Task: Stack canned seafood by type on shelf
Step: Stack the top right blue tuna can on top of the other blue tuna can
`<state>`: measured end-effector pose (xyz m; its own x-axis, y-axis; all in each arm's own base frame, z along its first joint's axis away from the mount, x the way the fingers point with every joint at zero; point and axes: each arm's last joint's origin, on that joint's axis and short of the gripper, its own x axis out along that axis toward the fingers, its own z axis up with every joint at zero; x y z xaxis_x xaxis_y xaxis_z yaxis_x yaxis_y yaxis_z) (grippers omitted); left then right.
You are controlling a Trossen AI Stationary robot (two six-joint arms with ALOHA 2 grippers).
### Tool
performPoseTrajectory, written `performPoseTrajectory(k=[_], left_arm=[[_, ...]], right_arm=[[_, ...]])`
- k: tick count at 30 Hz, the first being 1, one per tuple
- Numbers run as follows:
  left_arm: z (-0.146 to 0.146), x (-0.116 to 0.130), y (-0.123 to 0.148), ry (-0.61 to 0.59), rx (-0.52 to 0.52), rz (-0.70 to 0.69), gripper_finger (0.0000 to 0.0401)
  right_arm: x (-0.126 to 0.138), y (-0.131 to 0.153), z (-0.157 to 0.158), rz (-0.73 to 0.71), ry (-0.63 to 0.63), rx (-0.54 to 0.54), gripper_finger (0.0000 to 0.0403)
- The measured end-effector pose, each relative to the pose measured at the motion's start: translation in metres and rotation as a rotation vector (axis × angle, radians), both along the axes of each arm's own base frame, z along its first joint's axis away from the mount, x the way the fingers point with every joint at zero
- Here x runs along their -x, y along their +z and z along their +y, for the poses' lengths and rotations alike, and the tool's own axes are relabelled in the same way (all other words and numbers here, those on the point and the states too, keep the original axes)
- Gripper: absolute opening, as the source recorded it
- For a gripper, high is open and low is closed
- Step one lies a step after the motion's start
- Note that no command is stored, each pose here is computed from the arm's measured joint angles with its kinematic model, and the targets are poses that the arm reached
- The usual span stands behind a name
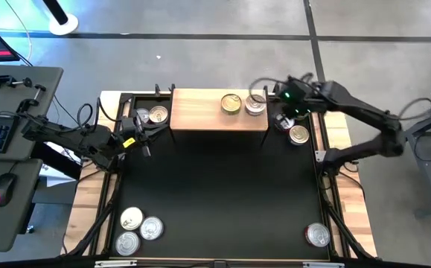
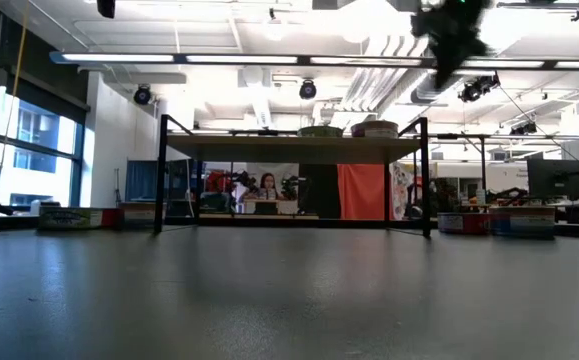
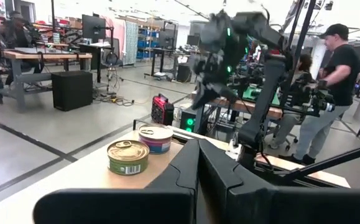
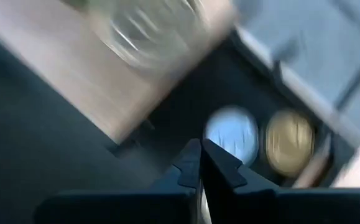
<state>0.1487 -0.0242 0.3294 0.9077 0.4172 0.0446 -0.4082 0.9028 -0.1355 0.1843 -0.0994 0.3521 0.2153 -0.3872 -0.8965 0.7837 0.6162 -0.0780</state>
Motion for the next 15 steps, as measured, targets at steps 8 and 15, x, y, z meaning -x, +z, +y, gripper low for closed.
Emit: performPoseTrajectory(k=[8,15], left_arm=[[0.0,0.0,0.0,0.001,0.006,-0.004,0.0],[0.0,0.0,0.0,0.002,0.006,-0.004,0.0]], right_arm=[[0.052,-0.091,0.011,0.104,-0.339,-0.249,0.0001],[0.058,-0.145,0.008,0.105,-0.404,-0.256,0.0]])
